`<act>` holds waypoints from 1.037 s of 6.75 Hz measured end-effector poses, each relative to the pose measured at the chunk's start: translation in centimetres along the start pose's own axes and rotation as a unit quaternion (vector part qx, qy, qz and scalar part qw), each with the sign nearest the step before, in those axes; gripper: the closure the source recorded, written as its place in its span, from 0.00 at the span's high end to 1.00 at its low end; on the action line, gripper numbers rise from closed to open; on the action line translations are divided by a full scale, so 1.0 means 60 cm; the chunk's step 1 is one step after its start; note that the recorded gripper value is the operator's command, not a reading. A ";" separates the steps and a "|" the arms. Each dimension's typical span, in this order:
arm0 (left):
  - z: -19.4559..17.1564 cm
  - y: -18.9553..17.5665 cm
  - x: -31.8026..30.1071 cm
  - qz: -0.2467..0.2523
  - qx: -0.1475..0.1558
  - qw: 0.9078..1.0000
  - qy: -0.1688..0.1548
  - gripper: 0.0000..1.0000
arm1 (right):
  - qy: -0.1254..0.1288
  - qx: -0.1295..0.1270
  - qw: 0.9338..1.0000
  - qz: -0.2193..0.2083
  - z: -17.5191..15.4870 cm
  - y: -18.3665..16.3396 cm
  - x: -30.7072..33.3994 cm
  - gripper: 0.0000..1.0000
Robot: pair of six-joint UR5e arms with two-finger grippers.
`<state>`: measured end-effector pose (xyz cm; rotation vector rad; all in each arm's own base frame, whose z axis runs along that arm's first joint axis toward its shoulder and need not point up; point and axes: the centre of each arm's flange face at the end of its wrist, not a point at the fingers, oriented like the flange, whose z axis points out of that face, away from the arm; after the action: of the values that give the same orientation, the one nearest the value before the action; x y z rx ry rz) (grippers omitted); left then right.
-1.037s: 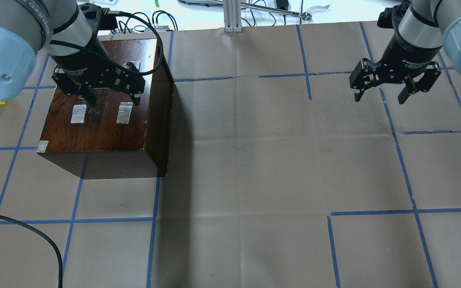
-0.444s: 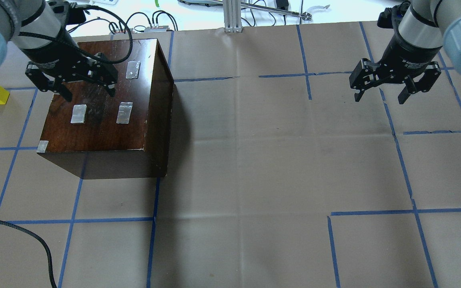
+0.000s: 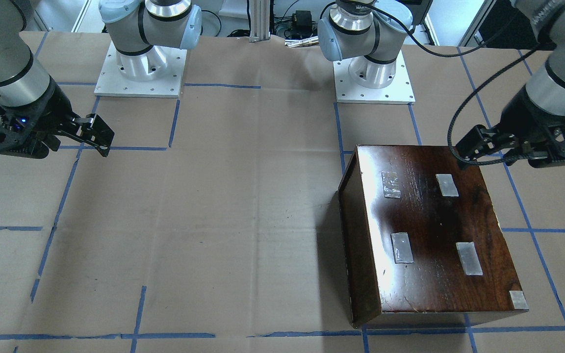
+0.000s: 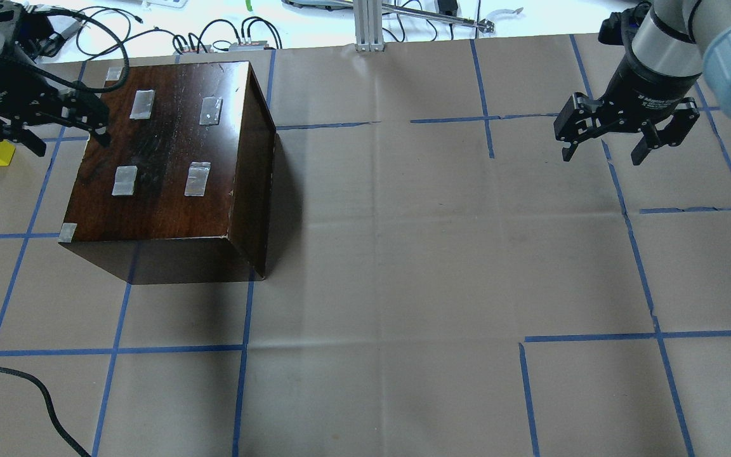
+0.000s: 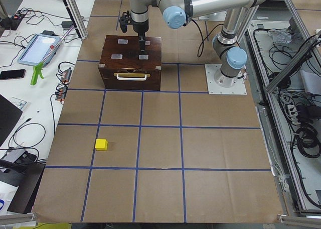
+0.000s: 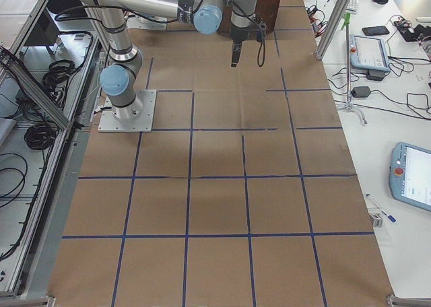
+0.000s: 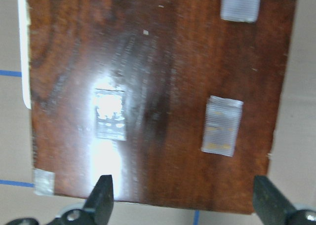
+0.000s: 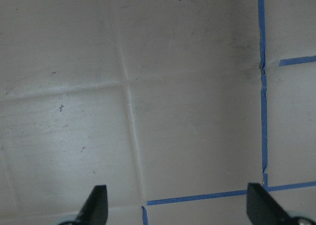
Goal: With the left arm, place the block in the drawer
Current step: 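Move the left gripper over the cabinet toward its drawer side, then lower the left gripper beside the cabinet to the drawer handle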
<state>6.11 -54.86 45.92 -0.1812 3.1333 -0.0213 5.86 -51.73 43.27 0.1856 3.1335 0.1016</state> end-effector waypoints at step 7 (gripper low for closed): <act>0.059 -0.085 -0.238 0.024 0.015 0.994 0.110 0.99 | 0.000 0.000 1.000 0.000 0.001 0.000 0.000 1.00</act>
<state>20.92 -58.35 42.48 -0.1087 3.3528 -0.0930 5.86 -51.73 43.23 0.1866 3.1333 0.1028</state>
